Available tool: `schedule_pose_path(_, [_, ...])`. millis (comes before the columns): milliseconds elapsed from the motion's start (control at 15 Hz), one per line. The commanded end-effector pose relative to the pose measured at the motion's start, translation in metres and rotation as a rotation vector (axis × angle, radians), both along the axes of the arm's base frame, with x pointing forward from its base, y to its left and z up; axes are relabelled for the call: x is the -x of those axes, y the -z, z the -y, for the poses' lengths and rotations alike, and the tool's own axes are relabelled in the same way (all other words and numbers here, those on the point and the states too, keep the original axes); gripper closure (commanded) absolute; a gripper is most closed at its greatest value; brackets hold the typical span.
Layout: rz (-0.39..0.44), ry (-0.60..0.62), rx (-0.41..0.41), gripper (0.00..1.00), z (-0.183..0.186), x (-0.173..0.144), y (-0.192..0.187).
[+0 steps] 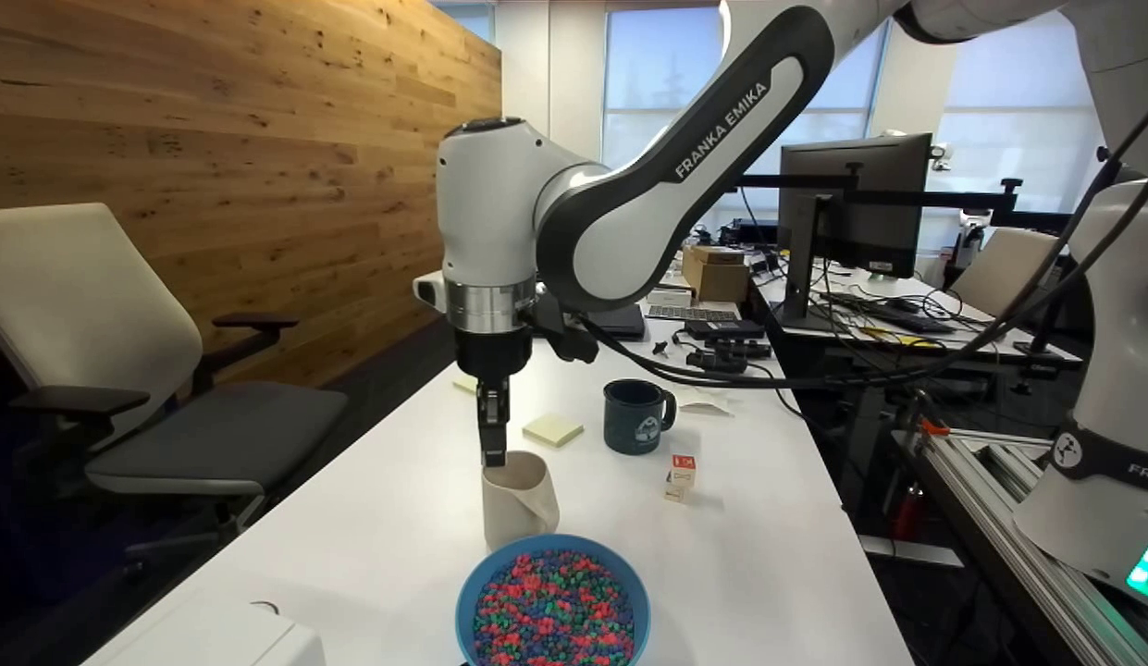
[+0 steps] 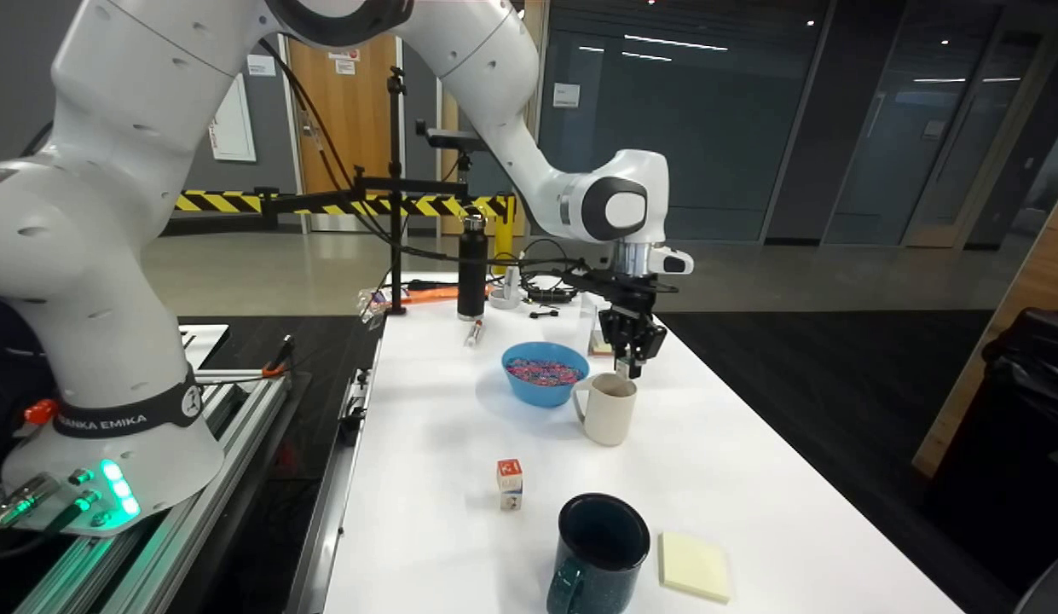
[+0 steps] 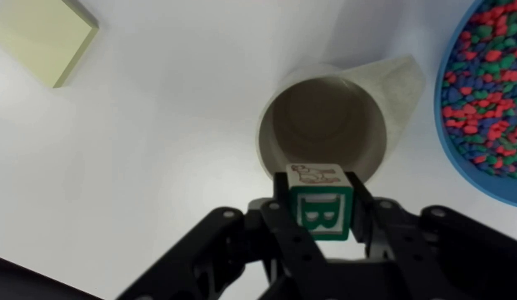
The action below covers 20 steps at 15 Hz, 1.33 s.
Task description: Put one letter block into the white cup
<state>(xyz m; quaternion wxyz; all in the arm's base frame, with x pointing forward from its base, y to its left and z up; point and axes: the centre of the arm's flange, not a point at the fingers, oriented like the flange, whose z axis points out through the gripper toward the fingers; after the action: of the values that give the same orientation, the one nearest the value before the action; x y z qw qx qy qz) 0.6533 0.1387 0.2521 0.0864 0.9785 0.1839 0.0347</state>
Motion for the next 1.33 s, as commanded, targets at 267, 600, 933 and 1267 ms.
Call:
schedule_pose_path(267, [-0.03,-0.015,0.014,0.9,-0.005,0.006,0.0])
schedule_pose_path(600, [-0.035,-0.01,0.019,0.9,-0.002,0.009,0.003])
schedule_pose_path(933, [-0.038,-0.01,0.021,0.9,-0.003,0.01,0.004])
schedule_pose_path(1267, [-0.036,-0.011,0.022,0.9,-0.003,0.01,0.003])
